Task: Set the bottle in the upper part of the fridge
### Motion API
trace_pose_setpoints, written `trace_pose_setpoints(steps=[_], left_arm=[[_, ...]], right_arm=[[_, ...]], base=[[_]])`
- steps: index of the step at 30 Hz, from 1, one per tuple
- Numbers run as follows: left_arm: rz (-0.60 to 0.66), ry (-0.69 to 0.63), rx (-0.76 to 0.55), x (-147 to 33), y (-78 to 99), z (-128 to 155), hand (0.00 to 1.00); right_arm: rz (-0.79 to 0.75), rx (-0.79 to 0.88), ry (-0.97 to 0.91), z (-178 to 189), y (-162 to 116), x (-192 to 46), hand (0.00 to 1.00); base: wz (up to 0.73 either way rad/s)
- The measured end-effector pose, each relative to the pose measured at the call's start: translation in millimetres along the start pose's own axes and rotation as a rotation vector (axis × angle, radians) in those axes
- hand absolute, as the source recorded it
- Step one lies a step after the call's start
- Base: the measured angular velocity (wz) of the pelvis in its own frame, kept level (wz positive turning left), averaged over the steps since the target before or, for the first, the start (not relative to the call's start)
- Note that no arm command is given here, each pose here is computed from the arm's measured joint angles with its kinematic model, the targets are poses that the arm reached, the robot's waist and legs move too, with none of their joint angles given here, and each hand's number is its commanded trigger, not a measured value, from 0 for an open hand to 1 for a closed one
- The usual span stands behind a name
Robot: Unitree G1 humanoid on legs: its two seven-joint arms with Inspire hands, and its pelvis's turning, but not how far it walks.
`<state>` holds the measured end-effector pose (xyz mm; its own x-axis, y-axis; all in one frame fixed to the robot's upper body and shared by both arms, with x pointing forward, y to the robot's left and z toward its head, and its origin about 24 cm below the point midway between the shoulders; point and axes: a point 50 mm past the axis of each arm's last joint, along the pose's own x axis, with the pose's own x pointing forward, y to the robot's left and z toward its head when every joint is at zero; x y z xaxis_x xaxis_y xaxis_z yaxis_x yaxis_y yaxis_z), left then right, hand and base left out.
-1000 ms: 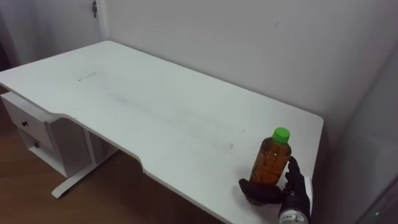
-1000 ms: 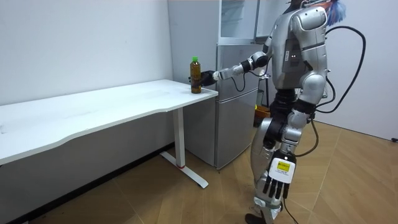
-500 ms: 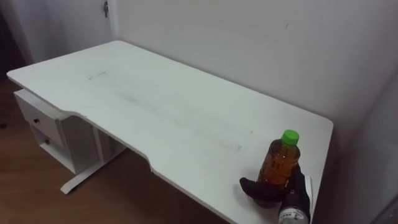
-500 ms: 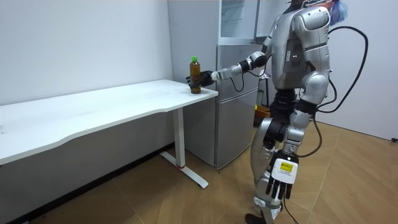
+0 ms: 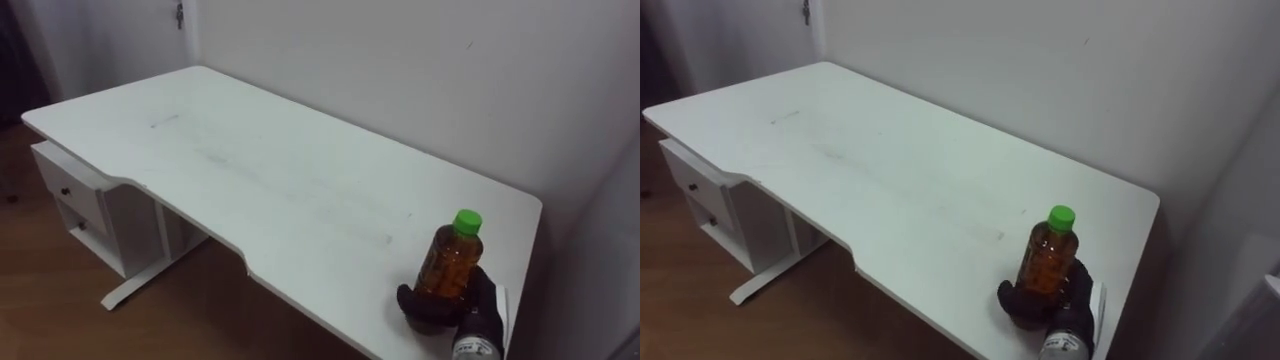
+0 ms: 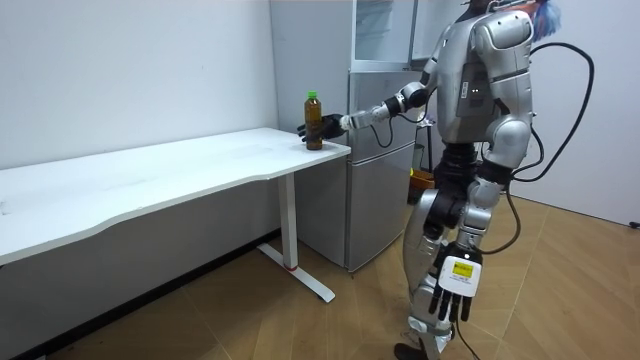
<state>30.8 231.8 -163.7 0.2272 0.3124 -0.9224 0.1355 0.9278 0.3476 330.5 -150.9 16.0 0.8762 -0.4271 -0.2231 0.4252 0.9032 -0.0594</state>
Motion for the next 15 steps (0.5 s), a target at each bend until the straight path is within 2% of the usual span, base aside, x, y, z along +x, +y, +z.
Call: trace_pose_setpoints(steps=[15], left_arm=[[-0.002, -0.004, 0.007, 0.1, 4.3, -2.1, 0.00]], right_arm=[[0.100, 0.014, 0.000, -0.3, -0.8, 2.9, 1.00]], base=[[0.00]])
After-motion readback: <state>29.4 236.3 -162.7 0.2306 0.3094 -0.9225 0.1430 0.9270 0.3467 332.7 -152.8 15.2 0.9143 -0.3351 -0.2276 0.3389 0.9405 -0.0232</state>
